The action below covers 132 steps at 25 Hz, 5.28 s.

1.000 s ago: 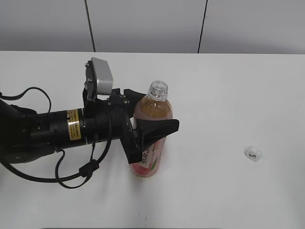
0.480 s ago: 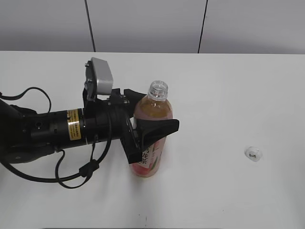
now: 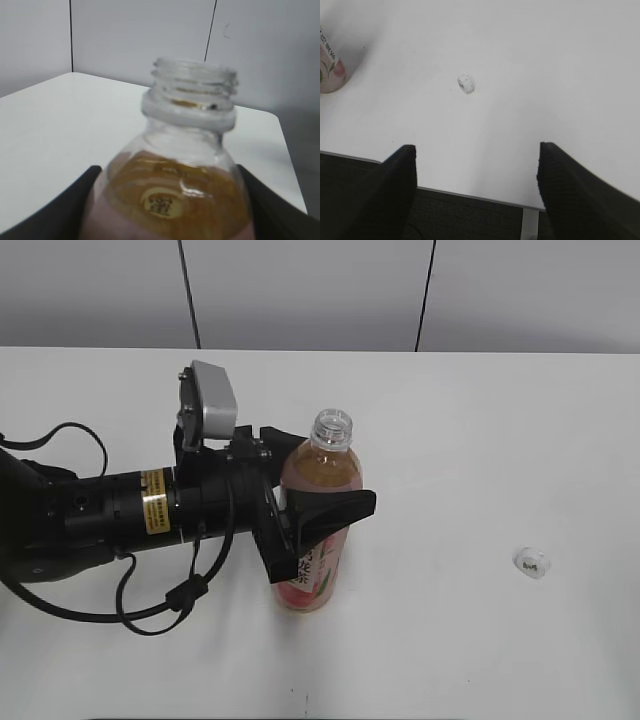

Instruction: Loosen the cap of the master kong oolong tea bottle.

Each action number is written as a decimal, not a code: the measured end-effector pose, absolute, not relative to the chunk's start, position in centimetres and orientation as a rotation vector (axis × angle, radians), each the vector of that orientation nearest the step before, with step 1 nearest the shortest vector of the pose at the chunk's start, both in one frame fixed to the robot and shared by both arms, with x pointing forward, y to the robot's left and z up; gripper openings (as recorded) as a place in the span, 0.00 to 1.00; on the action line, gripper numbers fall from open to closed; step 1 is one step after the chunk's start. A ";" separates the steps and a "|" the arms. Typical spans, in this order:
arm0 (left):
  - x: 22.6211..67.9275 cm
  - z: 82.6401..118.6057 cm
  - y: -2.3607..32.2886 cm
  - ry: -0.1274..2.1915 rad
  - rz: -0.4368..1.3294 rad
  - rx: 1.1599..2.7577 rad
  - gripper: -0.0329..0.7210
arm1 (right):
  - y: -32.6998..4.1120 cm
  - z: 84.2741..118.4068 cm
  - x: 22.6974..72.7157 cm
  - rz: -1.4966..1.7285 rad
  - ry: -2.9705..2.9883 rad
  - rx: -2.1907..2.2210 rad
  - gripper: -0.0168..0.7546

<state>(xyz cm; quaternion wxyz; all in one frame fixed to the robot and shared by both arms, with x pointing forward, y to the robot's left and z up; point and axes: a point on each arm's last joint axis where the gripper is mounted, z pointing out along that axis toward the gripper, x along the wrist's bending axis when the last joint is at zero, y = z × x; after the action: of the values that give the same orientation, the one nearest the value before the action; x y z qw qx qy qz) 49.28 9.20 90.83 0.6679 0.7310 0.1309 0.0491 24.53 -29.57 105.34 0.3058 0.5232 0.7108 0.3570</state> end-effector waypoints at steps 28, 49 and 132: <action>49.3 90.8 9.2 0.292 0.109 1.650 0.66 | -29.6 105.3 24.5 0.945 1.881 1.385 0.75; 49.5 90.7 9.6 0.298 0.116 1.666 0.78 | -29.6 105.3 24.5 0.945 1.881 1.385 0.75; 49.3 98.7 11.6 0.241 0.238 1.512 0.84 | -29.6 105.3 24.5 0.946 1.882 1.385 0.75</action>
<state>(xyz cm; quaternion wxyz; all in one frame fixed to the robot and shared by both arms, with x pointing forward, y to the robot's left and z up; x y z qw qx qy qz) 49.34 11.55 98.72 0.7144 0.6828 0.1089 0.1076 24.52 -29.57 105.33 0.3056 0.5232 0.7108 0.3572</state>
